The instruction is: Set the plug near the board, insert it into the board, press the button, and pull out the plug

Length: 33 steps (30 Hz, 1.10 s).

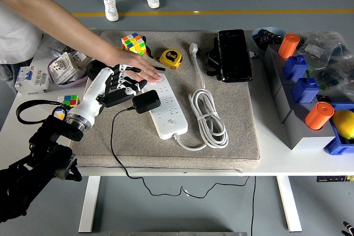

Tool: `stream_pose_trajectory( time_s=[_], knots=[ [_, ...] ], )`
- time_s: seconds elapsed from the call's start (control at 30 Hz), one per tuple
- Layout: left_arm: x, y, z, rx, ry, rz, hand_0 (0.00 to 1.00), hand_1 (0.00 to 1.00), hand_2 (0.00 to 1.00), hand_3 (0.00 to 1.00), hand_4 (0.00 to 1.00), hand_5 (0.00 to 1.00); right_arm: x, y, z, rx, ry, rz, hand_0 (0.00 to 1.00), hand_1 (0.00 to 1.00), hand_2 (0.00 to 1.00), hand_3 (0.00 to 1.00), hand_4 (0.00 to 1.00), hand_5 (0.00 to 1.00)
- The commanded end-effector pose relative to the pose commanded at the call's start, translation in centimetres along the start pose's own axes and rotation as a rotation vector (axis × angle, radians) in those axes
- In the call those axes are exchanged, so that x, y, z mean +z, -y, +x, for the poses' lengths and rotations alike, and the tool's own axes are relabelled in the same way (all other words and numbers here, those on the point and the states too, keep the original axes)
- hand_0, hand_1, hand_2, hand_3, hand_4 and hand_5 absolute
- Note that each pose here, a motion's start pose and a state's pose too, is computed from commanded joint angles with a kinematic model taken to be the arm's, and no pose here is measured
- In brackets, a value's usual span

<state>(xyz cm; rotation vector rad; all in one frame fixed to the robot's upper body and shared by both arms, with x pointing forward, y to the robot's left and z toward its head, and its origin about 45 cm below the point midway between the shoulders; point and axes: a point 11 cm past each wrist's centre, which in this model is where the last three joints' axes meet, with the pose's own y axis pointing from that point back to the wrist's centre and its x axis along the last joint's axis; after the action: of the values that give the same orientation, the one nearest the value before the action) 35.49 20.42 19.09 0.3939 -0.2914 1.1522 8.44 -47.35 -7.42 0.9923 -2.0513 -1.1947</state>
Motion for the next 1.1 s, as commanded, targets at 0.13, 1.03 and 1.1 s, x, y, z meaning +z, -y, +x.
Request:
stream_pose_trajectory(
  time_s=[0.13,1.03,1.1],
  knots=[
    [0.6,0.2,-2.2,-0.160,0.224,0.068,0.058,0.088,0.162,0.825,0.794,0.002,0.1,0.0,0.0,0.000,0.001,-0.002,0.610,0.665,0.664,0.541,0.823,0.495],
    [-1.0,0.6,-5.8,-0.380,0.474,0.228,0.050,0.091,0.161,0.799,0.795,0.002,0.1,0.0,0.1,0.001,0.006,0.001,0.609,0.666,0.665,0.541,0.823,0.494],
    [-1.2,0.6,-5.9,-0.386,0.476,0.232,0.050,0.090,0.160,0.795,0.794,0.002,0.1,0.0,0.1,0.002,0.008,0.002,0.610,0.666,0.664,0.541,0.823,0.493]
  ],
)
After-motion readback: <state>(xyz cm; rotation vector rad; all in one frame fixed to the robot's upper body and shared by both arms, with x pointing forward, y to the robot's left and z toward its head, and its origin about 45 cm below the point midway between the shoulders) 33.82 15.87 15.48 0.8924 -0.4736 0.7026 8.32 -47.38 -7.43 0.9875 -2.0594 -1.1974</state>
